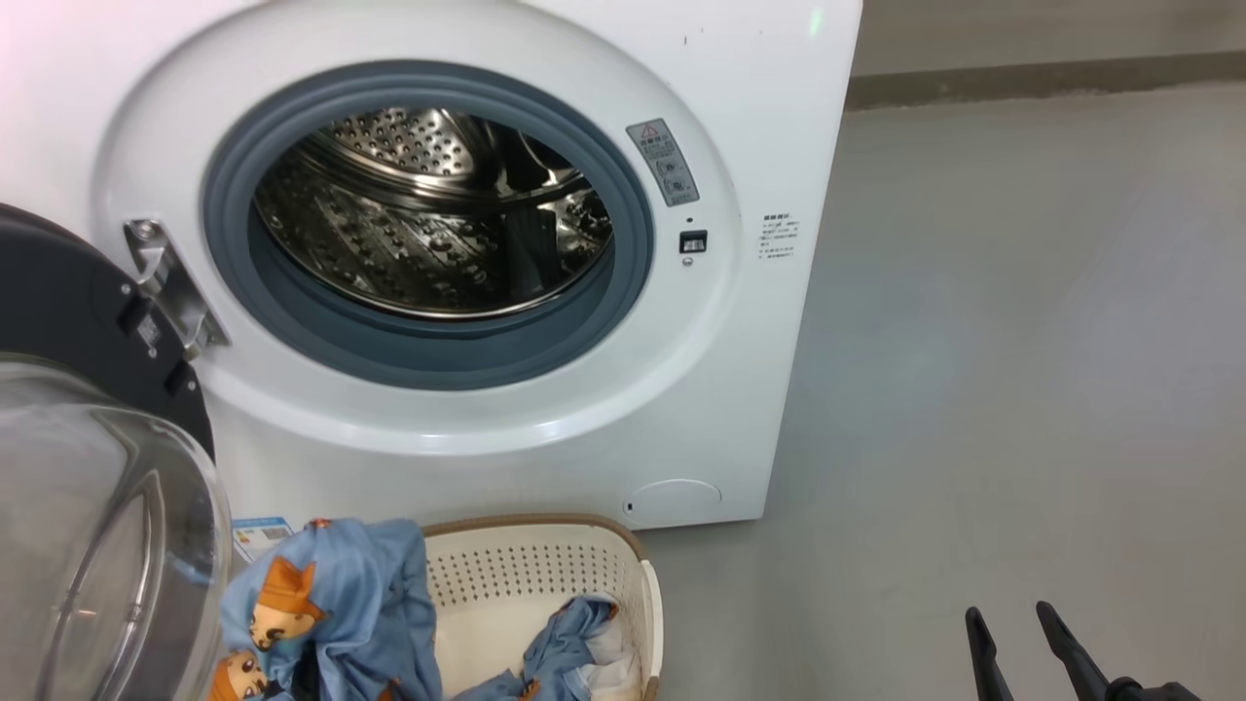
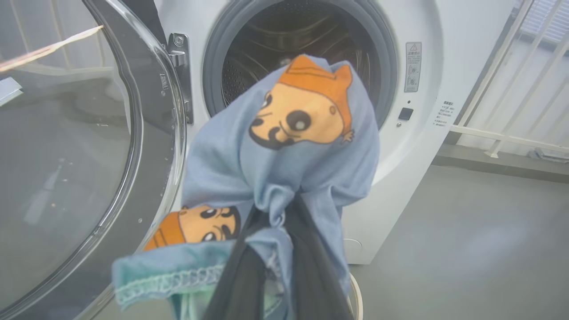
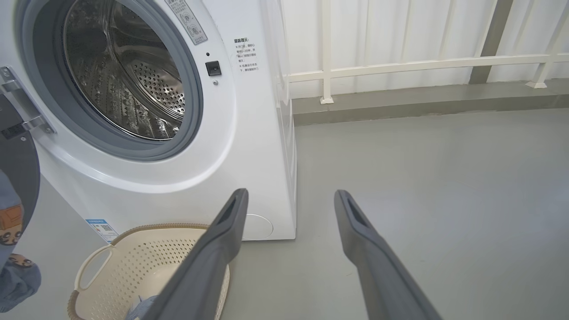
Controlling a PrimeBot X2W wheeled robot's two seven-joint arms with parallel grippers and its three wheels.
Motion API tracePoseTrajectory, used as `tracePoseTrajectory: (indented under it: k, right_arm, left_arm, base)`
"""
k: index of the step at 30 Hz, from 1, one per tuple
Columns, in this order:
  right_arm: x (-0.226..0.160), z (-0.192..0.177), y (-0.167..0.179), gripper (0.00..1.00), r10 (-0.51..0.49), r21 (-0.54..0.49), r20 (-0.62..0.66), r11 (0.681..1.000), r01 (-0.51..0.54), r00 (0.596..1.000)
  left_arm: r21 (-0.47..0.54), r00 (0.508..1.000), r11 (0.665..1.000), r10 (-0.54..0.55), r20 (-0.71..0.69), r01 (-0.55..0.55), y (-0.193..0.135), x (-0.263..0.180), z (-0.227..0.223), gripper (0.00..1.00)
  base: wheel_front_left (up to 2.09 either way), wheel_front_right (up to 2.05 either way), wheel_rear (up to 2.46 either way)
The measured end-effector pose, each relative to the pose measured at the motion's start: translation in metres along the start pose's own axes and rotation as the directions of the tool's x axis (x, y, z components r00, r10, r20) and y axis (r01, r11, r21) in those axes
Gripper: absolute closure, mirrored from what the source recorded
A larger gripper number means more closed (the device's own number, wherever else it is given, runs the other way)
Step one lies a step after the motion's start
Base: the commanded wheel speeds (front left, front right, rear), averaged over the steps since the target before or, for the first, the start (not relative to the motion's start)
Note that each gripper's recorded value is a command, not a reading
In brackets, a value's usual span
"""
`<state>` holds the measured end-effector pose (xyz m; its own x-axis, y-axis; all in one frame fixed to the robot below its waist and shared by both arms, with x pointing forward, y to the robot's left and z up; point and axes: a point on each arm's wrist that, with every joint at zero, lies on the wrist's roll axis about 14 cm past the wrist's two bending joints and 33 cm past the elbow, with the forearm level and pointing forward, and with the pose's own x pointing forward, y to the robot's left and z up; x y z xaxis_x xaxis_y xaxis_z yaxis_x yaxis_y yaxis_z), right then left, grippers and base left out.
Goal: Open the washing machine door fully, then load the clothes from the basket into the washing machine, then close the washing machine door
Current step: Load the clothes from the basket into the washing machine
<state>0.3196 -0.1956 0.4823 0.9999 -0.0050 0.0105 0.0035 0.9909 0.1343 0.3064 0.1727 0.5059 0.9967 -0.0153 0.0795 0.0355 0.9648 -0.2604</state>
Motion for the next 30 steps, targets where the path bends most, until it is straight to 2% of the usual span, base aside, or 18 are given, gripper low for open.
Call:
tracePoseTrajectory:
  k: [30]
  right_arm:
    - [-0.0083, -0.0075, -0.0050, 0.00, -0.017, -0.004, -0.024, 1.000, 0.017, 1.000]
  left_arm:
    - [0.001, 1.000, 1.000, -0.002, -0.003, 0.002, -0.0011, -0.0017, -0.0001, 1.00]
  base:
    - [0.00, 0.00, 0.00]
